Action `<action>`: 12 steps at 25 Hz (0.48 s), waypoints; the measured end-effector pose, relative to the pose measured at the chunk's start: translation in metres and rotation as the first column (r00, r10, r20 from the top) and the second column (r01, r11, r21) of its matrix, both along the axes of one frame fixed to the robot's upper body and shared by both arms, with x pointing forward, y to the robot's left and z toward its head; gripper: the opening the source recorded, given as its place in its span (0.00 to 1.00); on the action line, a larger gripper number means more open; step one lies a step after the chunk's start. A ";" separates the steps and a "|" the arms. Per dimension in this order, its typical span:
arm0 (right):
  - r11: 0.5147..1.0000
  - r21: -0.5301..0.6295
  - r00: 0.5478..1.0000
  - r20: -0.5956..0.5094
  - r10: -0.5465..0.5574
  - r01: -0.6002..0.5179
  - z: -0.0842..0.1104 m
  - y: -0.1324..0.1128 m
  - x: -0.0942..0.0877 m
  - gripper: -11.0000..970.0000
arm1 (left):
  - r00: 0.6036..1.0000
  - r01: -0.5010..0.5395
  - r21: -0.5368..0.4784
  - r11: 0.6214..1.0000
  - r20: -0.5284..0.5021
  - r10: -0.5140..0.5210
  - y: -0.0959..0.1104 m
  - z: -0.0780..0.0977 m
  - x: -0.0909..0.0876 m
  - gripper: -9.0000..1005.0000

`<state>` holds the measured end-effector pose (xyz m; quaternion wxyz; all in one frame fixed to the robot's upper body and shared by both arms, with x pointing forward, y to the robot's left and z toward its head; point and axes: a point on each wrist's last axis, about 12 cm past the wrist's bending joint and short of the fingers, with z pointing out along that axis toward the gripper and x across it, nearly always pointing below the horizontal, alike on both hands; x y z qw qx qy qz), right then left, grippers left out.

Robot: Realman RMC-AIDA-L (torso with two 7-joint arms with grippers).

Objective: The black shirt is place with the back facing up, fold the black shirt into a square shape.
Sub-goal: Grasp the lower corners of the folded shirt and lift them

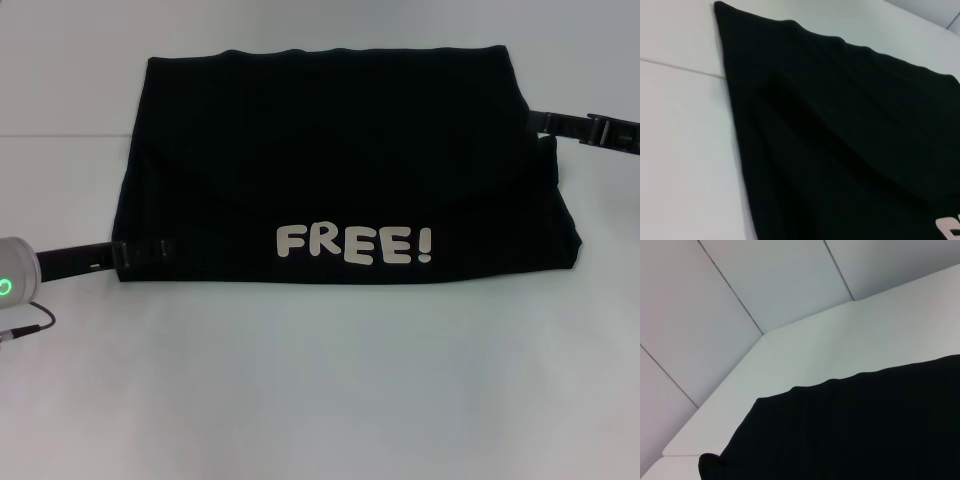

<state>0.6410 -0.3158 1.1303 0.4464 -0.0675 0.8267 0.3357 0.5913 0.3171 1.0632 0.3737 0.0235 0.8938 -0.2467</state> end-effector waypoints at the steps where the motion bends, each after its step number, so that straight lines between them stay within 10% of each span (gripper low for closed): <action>1: 1.000 0.000 1.000 -0.001 0.000 0.000 0.000 0.000 0.000 0.68 | 1.000 0.004 0.003 1.000 0.000 -0.004 -0.001 -0.001 0.000 0.87; 12: 1.000 0.001 1.000 -0.005 -0.005 0.005 -0.002 -0.002 -0.002 0.68 | 0.999 0.038 0.010 0.999 -0.004 -0.038 0.000 -0.002 -0.004 0.87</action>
